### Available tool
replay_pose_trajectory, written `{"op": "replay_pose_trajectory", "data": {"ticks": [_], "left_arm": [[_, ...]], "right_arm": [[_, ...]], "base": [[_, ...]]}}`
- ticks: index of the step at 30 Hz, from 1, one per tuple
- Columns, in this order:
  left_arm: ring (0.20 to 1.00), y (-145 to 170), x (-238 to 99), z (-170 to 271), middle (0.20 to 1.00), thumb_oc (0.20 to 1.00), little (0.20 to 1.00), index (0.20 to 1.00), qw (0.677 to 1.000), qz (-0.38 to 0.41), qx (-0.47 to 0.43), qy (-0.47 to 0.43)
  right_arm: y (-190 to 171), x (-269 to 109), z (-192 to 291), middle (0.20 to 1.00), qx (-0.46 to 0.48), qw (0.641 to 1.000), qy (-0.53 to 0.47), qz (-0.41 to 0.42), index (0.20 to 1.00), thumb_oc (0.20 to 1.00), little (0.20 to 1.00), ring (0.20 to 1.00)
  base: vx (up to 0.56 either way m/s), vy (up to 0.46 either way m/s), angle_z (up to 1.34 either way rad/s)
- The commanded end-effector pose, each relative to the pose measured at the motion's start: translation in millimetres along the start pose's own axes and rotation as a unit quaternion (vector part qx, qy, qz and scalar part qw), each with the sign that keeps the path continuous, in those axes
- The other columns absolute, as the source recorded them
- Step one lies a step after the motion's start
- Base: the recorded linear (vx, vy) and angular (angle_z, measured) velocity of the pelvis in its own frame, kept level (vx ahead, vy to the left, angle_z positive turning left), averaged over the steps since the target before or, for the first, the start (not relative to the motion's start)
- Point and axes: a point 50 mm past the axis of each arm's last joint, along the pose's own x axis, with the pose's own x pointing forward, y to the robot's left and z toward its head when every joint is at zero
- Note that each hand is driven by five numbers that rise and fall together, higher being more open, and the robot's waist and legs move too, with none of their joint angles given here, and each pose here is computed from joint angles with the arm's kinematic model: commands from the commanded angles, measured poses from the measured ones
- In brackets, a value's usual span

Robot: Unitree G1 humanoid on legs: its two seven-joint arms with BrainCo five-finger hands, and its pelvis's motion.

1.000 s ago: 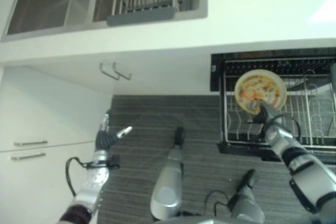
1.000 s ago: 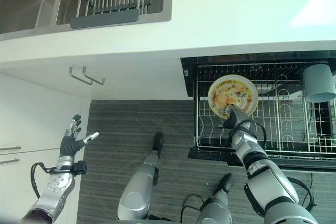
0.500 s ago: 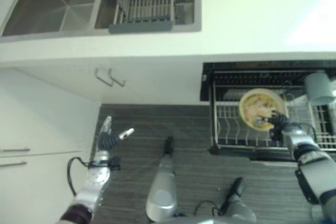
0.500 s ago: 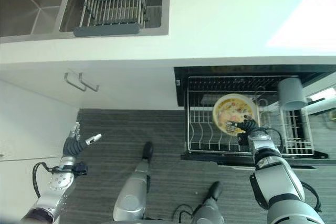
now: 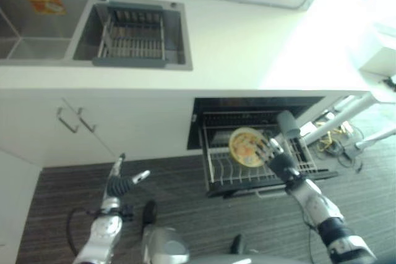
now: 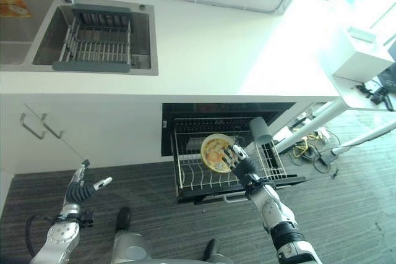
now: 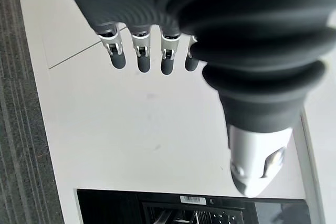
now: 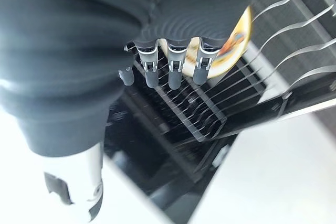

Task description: Place the dishes in the dishwasher.

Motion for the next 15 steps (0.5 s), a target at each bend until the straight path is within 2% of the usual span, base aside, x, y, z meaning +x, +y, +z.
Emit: {"op": "replay_pose_trajectory", "data": {"ticks": [1,3,5,6,7,8,9,11,12,15], "left_arm": [[1.0,2.0,13.8,18.5,1.0,1.0,1.0,1.0,0.999,0.014,0.008,-0.05],[1.0,3.0,5.4,5.0,1.0,1.0,1.0,1.0,0.999,0.037,-0.002,-0.022],[1.0,2.6,-0.4,-3.8,1.0,1.0,1.0,1.0,0.999,0.047,-0.012,-0.006],[1.0,2.2,-1.3,-4.7,1.0,1.0,1.0,1.0,0.999,0.047,-0.013,-0.004],[1.0,1.8,-4.3,-8.0,1.0,1.0,1.0,1.0,0.999,0.049,-0.017,0.002],[1.0,1.3,-6.0,-9.4,1.0,1.0,1.0,1.0,0.999,0.049,-0.018,0.004],[1.0,0.9,-9.5,-12.8,1.0,1.0,1.0,1.0,0.999,0.046,-0.019,0.008],[1.0,-0.2,-10.7,-14.0,1.0,1.0,1.0,1.0,0.999,0.043,-0.019,0.01],[1.0,-1.5,-9.5,-13.2,1.0,1.0,1.0,1.0,0.999,0.041,-0.021,0.011],[1.0,-3.3,-8.3,-13.0,1.0,1.0,1.0,1.0,0.999,0.04,-0.022,0.013]], "right_arm": [[21.1,7.5,45.3,1.0,-0.008,0.996,-0.078,0.033,1.0,1.0,1.0,1.0],[25.3,-20.2,52.5,1.0,-0.06,0.99,-0.129,0.021,1.0,1.0,1.0,1.0],[12.1,-44.7,72.1,1.0,-0.147,0.97,-0.185,-0.048,1.0,1.0,1.0,1.0],[9.7,-48.0,73.5,1.0,-0.161,0.967,-0.19,-0.062,1.0,1.0,1.0,1.0],[-4.3,-61.7,79.6,1.0,-0.212,0.949,-0.2,-0.123,1.0,1.0,1.0,1.0],[-10.5,-67.3,80.8,1.0,-0.224,0.942,-0.203,-0.148,1.0,1.0,1.0,1.0],[-32.2,-80.6,77.9,1.0,-0.259,0.917,-0.198,-0.232,1.0,1.0,1.0,1.0],[-45.2,-87.4,72.3,1.0,-0.271,0.899,-0.19,-0.287,1.0,1.0,1.0,1.0],[-64.9,-94.8,62.3,1.0,-0.289,0.864,-0.177,-0.373,1.0,1.0,1.0,1.0],[-80.3,-97.7,49.5,1.0,-0.278,0.842,-0.157,-0.435,1.0,1.0,1.0,1.0]], "base": [[0.02,0.068,-0.17],[0.03,0.115,-0.31],[0.0,0.108,-0.37],[-0.03,0.087,-0.18],[-0.03,0.061,-0.12],[-0.04,0.077,-0.27],[-0.02,0.045,-0.21],[0.01,0.04,-0.08],[0.04,0.039,-0.01],[0.05,0.039,0.01]]}}
